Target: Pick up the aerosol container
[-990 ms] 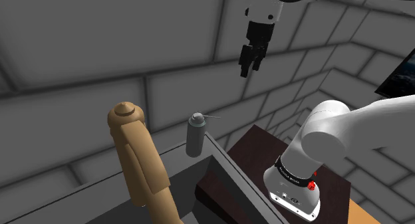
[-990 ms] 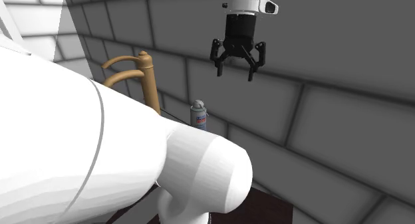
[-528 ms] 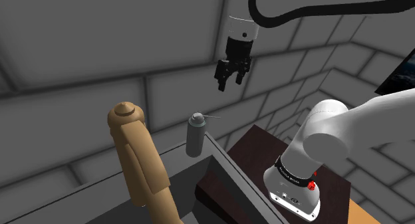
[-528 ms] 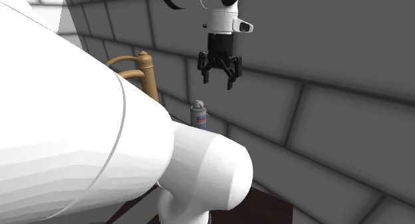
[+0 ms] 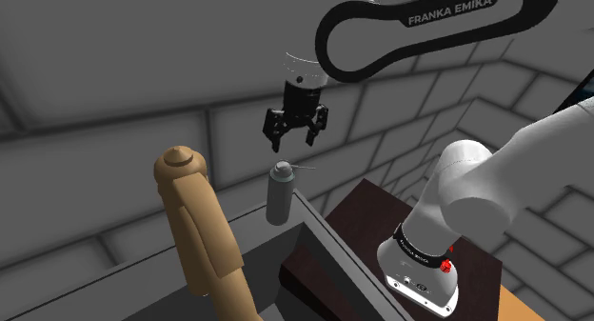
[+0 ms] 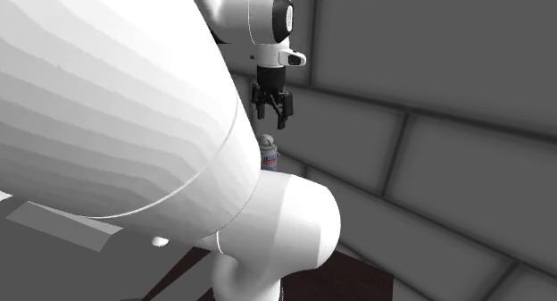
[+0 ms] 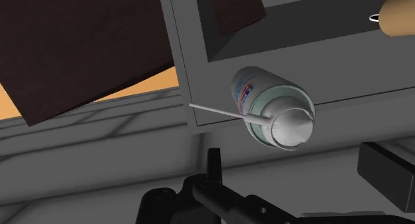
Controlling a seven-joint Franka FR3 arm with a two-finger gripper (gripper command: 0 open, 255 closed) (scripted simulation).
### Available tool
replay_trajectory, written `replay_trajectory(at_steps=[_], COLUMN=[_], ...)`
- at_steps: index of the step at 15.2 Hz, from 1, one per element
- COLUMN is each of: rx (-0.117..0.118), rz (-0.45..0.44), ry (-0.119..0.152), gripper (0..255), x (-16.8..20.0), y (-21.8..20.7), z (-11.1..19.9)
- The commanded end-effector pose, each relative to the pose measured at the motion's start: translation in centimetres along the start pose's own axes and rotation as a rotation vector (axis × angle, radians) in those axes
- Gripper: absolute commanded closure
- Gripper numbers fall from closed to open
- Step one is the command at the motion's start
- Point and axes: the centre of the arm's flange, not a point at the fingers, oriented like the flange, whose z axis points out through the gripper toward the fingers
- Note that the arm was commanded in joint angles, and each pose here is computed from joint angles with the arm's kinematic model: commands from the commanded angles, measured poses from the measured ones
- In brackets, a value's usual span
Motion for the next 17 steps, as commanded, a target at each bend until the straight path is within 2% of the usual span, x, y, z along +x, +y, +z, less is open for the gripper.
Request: replay_trajectory(at_steps=[1, 9, 11, 12, 17], rx=[-0.019, -0.019, -0.019, -0.018, -0.018], rz=[-0.328, -0.328, -0.328, -0.328, -0.327], ry=[-0.037, -0.037, -0.037, -0.037, -0.038], gripper=[0, 0, 0, 255, 255], x=[-0.2, -0.1, -0.1, -0.3, -1.3], y=[-2.1, -2.1, -2.1, -2.2, -2.4], z=[3.6, 7.6, 7.6, 7.4, 8.0])
